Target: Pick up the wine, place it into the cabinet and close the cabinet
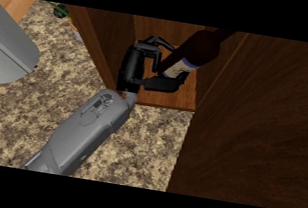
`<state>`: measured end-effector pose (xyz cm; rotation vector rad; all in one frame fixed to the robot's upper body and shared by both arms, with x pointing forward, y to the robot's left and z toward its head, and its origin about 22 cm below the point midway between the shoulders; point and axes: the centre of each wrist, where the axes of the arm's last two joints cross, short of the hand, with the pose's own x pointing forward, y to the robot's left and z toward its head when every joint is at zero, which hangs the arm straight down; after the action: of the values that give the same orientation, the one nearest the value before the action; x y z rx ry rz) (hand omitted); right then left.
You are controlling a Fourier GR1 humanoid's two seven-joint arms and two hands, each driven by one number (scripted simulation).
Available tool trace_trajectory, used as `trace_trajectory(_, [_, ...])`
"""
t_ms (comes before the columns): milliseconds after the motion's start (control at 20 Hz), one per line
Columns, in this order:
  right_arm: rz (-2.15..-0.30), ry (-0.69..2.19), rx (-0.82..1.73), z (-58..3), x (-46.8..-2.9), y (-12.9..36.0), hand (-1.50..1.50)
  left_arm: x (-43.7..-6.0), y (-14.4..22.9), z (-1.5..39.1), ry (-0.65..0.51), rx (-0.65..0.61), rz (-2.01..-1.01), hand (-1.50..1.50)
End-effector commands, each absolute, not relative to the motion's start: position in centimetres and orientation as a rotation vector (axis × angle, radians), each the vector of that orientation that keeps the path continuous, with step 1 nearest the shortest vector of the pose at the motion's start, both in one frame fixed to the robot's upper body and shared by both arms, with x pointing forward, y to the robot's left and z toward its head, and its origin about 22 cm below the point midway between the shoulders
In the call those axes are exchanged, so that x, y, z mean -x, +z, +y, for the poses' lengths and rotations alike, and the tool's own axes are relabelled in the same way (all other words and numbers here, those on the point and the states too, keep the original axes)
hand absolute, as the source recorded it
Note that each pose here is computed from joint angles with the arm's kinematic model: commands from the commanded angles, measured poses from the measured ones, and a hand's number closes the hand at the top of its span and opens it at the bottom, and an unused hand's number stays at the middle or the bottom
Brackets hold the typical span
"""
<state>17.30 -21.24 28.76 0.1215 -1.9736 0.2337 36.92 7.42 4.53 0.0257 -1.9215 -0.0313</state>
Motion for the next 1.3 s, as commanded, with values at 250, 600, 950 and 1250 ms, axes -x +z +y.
trace_trajectory(250, [-1.993,0.276,-0.225,-20.4,-16.4,29.0,-1.50,-36.4,0.0,7.4,-0.132,-0.130,-1.885,1.50])
trace_trajectory(600, [-1.983,0.299,-0.203,-21.8,-15.3,28.6,-1.50,-37.0,-1.8,9.0,-0.093,-0.174,-1.884,1.50])
trace_trajectory(950, [-1.992,0.310,-0.233,-21.5,-16.5,29.3,-1.50,-39.3,-0.5,9.7,0.030,-0.145,-1.894,1.50])
trace_trajectory(1250, [-1.975,0.314,-0.255,-20.9,-15.9,28.7,-1.50,-40.7,0.2,10.2,0.088,-0.140,-1.849,1.50])
